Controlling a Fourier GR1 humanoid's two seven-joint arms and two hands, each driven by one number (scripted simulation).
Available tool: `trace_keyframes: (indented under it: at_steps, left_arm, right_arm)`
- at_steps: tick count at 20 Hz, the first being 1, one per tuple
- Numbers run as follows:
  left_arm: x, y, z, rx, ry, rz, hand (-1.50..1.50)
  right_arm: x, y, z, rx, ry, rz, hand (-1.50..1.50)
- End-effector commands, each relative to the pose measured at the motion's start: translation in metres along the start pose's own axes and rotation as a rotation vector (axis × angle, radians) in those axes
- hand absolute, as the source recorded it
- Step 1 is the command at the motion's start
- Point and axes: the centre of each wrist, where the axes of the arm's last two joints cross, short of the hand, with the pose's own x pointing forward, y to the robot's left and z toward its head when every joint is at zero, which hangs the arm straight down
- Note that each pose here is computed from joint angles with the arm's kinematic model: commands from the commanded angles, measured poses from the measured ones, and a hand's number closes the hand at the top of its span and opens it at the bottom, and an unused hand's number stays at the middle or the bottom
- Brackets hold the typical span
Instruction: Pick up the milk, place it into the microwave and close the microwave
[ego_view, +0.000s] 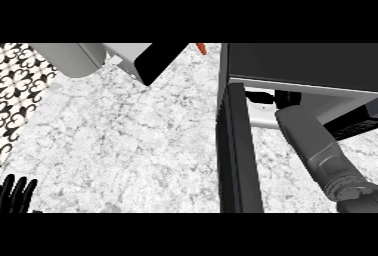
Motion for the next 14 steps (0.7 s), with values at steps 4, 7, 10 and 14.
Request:
trace_keyframes:
  at_steps: [4,7,10,14]
  left_arm:
    - [-0.003,-0.003,-0.003,0.006,-0.002,-0.006,-1.5]
    - [-0.002,-0.008,0.017,0.006,0.004,-0.008,-1.5]
    - [0.006,-0.007,0.02,0.016,-0.006,-0.004,-1.5]
    - [0.005,-0.006,0.02,0.032,0.004,-0.015,-1.5]
  right_arm:
    - [-0.01,-0.008,0.002,0.025,0.0,-0.034,-1.5]
    - [-0.009,-0.005,0.004,0.005,0.014,-0.06,-1.5]
    - [-0.009,0.002,0.013,0.021,0.023,-0.075,-1.5]
    - [-0.02,-0.002,0.02,0.047,0.006,-0.145,-1.5]
